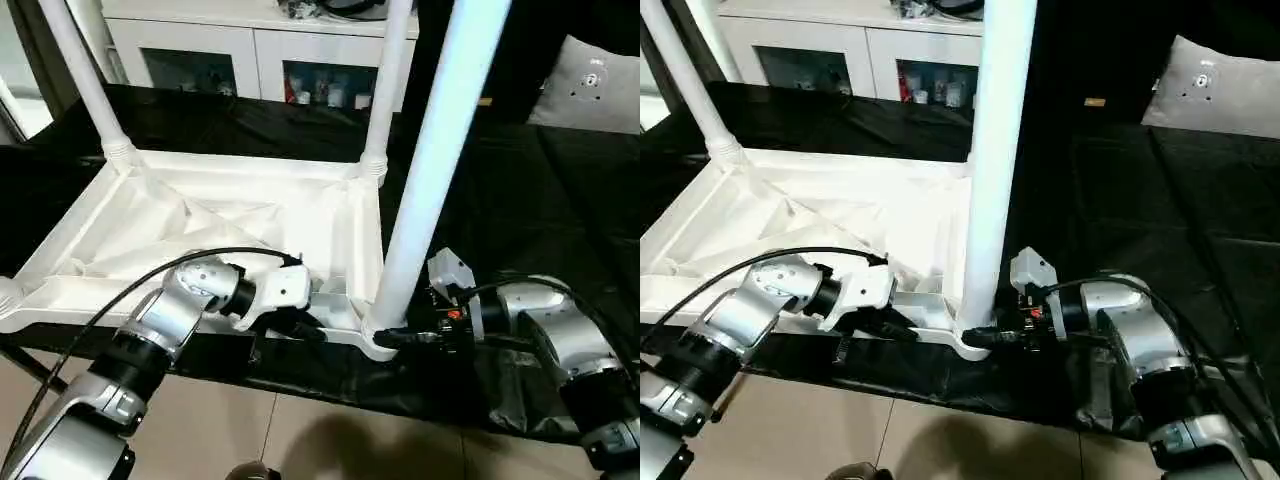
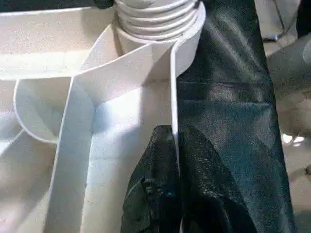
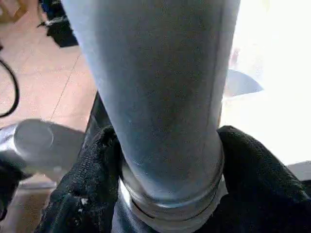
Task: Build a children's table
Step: Rotate leg to tighten
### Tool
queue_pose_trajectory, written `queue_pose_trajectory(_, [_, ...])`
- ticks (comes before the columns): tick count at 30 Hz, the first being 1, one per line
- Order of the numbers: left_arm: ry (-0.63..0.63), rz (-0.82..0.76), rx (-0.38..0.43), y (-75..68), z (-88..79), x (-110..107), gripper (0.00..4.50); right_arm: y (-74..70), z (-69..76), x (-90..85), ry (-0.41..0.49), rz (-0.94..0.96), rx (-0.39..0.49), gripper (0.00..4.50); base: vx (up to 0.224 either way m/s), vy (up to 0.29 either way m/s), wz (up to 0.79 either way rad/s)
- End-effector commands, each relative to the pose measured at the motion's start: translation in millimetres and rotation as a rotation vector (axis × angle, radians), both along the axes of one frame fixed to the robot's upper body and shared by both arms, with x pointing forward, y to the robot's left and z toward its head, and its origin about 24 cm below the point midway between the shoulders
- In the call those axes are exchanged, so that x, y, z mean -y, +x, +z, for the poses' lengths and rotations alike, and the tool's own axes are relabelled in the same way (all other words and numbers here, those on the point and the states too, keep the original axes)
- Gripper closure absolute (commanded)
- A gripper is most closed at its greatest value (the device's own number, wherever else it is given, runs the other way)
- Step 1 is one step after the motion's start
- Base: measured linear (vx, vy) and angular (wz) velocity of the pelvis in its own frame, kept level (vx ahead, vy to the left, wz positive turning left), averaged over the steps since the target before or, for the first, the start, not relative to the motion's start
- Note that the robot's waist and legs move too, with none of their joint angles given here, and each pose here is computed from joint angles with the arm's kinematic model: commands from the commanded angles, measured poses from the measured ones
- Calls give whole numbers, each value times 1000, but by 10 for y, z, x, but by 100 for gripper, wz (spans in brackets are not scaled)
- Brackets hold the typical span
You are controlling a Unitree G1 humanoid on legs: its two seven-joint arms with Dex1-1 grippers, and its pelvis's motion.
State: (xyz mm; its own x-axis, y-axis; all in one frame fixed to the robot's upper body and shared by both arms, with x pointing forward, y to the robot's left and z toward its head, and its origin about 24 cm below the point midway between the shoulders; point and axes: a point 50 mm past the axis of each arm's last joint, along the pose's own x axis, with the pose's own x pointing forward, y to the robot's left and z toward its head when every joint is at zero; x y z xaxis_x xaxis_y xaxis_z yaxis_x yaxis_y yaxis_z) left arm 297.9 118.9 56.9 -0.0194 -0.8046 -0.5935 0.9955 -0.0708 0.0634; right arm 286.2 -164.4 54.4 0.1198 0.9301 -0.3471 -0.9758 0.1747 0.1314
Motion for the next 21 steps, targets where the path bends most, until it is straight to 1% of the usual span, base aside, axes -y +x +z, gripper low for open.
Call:
queue_pose_trajectory(1, [-49,-9,-30,-65,-40,210,450,32,-42,-77,7,-79,-20,182,0,0,0])
queue_pose_trajectory(2, [-79,40,-22,-45,-14,266,450,89,-70,-113,-2,-169,-23,183,0,0,0])
queue_pose_trajectory(3, [-85,52,-18,-39,-8,281,450,103,-74,-124,1,-191,-25,184,0,0,0])
queue_pose_trajectory(4, [-124,145,15,3,44,396,450,199,-110,-204,25,-357,-42,184,0,0,0])
queue_pose_trajectory(5, [-124,145,15,3,44,396,450,199,-110,-204,25,-357,-42,184,0,0,0])
queue_pose_trajectory(6, [-136,199,24,26,61,456,450,244,-128,-247,45,-443,-55,184,0,0,0])
queue_pose_trajectory(7, [-145,281,57,65,69,562,450,310,-165,-312,66,-577,-73,184,0,0,0])
queue_pose_trajectory(9, [-149,329,63,88,65,615,450,334,-188,-340,62,-635,-76,185,0,0,0])
queue_pose_trajectory(10, [-155,391,89,125,60,707,450,361,-220,-390,59,-711,-80,185,0,0,0])
queue_pose_trajectory(11, [-162,428,98,148,57,761,450,375,-237,-424,60,-749,-81,185,0,0,0])
queue_pose_trajectory(12, [-167,459,104,164,55,808,450,385,-249,-455,61,-781,-83,185,0,0,0])
queue_pose_trajectory(14, [-212,503,120,192,93,926,450,391,-234,-545,107,-813,-83,185,0,0,0])
queue_pose_trajectory(15, [-214,504,120,192,94,928,450,391,-234,-547,108,-814,-84,129,0,0,0])
queue_pose_trajectory(16, [-240,510,115,197,118,960,450,390,-227,-566,122,-824,-84,129,0,0,0])
queue_pose_trajectory(17, [-250,518,116,203,135,973,450,390,-219,-578,129,-834,-81,115,0,0,0])
queue_pose_trajectory(18, [-250,518,116,203,135,973,450,390,-219,-578,129,-834,-81,115,0,0,0])
queue_pose_trajectory(20, [-216,527,132,216,116,923,450,386,-198,-565,128,-840,-52,88,0,0,0])
queue_pose_trajectory(21, [-195,529,140,227,95,878,450,385,-184,-534,133,-840,-37,88,0,0,0])
